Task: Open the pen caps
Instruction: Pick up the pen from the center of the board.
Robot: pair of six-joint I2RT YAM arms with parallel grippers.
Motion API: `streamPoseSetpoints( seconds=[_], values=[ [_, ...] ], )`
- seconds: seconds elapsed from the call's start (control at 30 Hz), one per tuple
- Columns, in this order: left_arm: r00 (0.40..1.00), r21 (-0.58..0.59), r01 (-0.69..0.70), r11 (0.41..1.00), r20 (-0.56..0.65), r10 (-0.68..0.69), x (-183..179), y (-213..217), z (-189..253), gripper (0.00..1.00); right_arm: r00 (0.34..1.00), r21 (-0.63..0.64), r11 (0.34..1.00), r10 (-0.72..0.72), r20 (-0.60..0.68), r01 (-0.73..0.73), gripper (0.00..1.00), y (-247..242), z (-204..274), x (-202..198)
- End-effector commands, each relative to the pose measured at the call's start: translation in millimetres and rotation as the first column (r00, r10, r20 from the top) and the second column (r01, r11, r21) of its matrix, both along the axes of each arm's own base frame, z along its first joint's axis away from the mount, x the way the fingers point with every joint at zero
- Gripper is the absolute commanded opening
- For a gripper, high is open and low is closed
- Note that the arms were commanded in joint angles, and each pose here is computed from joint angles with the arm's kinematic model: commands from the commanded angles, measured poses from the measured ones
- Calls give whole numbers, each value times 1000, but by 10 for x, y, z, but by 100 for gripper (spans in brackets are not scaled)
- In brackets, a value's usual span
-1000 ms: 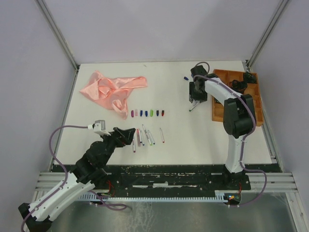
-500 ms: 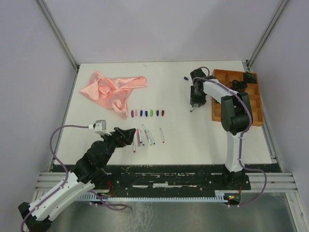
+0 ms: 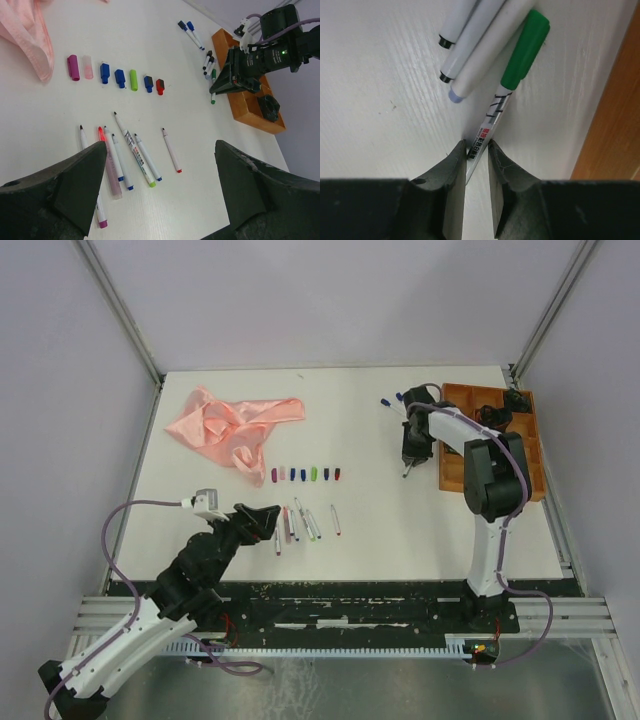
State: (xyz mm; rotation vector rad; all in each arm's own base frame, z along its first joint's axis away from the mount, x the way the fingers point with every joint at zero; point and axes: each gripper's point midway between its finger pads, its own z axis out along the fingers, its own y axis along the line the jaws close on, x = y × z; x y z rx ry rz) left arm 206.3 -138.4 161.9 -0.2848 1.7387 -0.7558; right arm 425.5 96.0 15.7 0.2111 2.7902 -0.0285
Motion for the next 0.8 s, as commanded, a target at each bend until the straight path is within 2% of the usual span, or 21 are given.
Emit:
streamPoseSetpoints(
  seconds=[0.0, 0.17, 0.4, 0.57, 0.77],
  values=[
    [1000, -59, -5, 998, 18, 6, -11, 5, 153, 94, 999, 0, 1000, -20, -31, 20, 29, -105, 35, -204],
    [1000, -62, -7, 998, 20, 8, -27, 23, 173, 94, 998, -44, 999, 17, -58, -19, 25, -219, 55, -398],
    [1000, -79, -3, 997, 22, 5, -27, 9, 192, 94, 989, -90, 993, 70, -128, -82, 26, -365, -59, -650],
    [1000, -88, 3, 996, 22, -1, -33, -5, 211, 94, 991, -118, 989, 78, -110, -91, 32, -450, -78, -573],
    [1000, -90, 7, 996, 21, -5, -35, -13, 209, 94, 991, -87, 990, 99, -86, -107, 31, -412, -77, -365]
  ],
)
